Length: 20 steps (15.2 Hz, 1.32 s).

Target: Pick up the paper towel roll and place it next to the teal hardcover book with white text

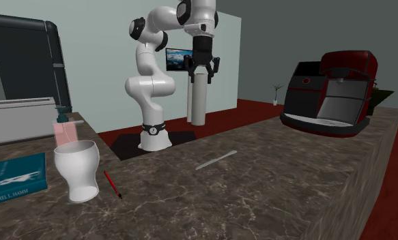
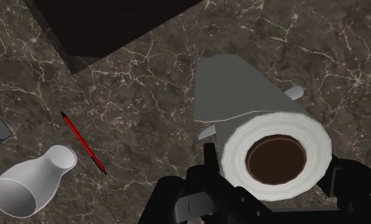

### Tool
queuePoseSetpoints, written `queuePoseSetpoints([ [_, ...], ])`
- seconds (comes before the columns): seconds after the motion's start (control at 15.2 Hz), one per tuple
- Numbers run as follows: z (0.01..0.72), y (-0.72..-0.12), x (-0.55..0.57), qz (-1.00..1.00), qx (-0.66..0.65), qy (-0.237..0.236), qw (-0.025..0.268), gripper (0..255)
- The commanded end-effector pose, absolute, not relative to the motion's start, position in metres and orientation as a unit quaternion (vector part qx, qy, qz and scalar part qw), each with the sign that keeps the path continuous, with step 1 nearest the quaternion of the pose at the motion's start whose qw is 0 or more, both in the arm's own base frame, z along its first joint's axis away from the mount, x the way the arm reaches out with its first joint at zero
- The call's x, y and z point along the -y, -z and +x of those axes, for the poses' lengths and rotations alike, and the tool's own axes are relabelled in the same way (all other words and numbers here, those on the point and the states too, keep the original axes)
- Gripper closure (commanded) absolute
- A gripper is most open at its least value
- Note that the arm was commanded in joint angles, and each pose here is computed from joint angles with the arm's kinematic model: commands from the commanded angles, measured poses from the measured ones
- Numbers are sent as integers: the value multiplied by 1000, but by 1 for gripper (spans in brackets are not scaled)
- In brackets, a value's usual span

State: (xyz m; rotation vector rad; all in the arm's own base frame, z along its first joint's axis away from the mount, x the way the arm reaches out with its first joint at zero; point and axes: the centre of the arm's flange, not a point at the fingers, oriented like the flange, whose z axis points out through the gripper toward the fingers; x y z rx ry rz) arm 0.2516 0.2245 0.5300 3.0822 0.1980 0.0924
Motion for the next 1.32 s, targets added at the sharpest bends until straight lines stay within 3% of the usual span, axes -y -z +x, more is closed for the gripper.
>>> queuePoseSetpoints([
  [0.0,251,-542,-224,997,-64,-30,26,255],
  [1.25,251,-642,-224,997,-64,-30,26,255],
])
